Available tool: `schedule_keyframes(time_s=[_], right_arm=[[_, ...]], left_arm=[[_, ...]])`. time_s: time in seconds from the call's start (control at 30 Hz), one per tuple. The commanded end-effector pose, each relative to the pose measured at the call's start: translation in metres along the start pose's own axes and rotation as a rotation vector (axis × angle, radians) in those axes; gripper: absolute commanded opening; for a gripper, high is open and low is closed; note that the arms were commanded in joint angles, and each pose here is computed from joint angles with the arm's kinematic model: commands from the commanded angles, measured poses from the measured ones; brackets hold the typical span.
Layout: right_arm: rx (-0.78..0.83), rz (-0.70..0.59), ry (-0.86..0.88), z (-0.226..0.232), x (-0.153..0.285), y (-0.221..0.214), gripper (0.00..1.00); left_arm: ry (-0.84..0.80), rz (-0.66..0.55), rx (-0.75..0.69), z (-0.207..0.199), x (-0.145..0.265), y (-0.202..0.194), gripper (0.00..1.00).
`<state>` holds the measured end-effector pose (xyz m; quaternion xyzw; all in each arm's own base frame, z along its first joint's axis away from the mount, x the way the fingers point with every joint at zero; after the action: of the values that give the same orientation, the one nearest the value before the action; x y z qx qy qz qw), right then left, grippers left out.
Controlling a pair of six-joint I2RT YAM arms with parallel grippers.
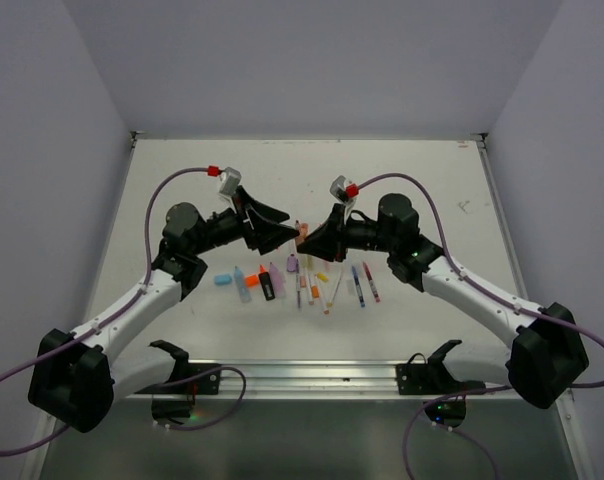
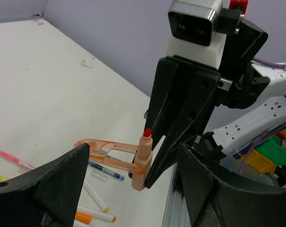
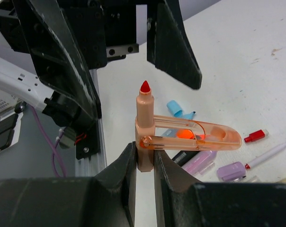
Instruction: Open the pen caps
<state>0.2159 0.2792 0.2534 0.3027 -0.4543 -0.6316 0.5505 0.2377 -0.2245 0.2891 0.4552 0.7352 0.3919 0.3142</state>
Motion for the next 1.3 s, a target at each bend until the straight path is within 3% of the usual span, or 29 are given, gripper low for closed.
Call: schedule_keyframes(time_s=[0.0,0.27,0.57,0.83,0.97,1.1,1.27], right_arm=[[0.036,-0.051,0.029,0.004,-0.006,0.025,0.08],[0.026,-0.041,0.044,0.003,-0.010,0.023,0.09],[0.021,-0.041,0.044,0.001,-0.012,0.022,0.09],[0.008,-0.029,0.045,-0.003,-0.015,0.016,0.09],[-0.010,-0.021,0.042,-0.003,-0.013,0.010,0.25],[-0.027,0.001,0.031,-0.003,-0.008,-0.004,0.50],[-0.023,0.030,-0.058,-0.009,0.004,-0.018,0.70]], left_arm=[[-0.033,0.024,-0.018,-0.003,-0.001,-0.010,0.77],[-0.064,-0.009,-0.057,-0.007,-0.007,-0.003,0.70],[-0.063,0.026,-0.034,-0.002,-0.010,-0.016,0.48],[-0.059,-0.006,-0.054,-0.004,-0.010,-0.009,0.22],[-0.042,-0.012,-0.060,-0.003,-0.009,-0.009,0.10],[0.031,-0.018,-0.095,0.005,-0.006,-0.008,0.08],[0.355,-0.037,-0.138,0.045,0.010,-0.006,0.03]])
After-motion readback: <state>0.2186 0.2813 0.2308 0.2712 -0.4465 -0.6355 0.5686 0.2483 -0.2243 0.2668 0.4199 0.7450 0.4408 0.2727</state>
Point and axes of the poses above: each gripper's point midway between its finger pads, its own x axis back along the fingers, its own z axis along the line the jaws close on, y = z × x, the point moved 4 cm from there along x, back along the fingers, and after that the axes turned 1 degree about -x, right-handed, at the moved point
